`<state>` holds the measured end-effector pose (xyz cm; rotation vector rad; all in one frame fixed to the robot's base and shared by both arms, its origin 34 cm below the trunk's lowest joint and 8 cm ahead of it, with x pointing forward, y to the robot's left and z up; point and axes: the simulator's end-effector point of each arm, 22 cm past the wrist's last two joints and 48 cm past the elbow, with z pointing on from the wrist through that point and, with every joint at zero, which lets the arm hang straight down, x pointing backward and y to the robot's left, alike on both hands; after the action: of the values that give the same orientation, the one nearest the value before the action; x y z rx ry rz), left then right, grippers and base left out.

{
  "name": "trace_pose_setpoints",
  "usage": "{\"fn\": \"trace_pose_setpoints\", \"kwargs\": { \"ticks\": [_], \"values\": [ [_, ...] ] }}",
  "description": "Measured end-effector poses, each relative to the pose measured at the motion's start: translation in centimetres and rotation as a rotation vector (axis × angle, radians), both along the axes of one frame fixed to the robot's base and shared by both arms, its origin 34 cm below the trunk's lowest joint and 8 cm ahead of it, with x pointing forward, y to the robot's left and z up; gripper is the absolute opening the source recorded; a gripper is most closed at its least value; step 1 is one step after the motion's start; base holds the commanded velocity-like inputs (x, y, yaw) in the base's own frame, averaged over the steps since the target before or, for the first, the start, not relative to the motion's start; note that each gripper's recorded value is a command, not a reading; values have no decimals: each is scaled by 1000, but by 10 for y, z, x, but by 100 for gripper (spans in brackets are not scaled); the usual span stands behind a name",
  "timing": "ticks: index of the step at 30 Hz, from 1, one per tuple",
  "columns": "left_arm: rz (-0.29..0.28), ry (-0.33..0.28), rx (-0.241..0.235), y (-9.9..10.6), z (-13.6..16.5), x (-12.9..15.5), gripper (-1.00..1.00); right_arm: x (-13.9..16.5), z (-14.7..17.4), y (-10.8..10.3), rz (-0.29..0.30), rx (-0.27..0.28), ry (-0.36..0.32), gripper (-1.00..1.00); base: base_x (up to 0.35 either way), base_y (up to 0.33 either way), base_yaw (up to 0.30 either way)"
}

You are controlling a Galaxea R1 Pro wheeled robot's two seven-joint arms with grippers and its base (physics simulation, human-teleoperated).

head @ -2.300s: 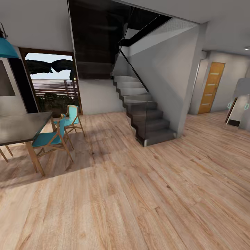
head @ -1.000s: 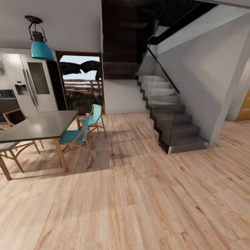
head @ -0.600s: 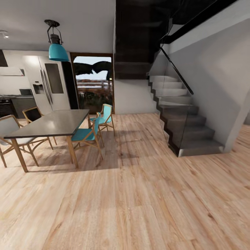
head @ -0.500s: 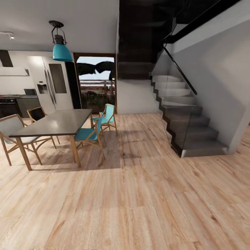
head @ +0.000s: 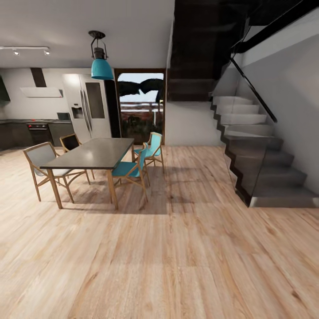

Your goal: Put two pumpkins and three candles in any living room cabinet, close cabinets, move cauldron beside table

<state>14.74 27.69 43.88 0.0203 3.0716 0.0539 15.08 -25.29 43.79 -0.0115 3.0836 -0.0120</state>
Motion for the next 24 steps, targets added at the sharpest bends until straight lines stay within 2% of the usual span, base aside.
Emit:
{"fn": "trace_pose_setpoints", "kwargs": {
  "ticks": [24],
  "values": [
    [1, 0, 0, 0, 0, 0, 100, 0, 0, 0, 1, 0, 0, 100, 0, 0, 245]
  ]
}}
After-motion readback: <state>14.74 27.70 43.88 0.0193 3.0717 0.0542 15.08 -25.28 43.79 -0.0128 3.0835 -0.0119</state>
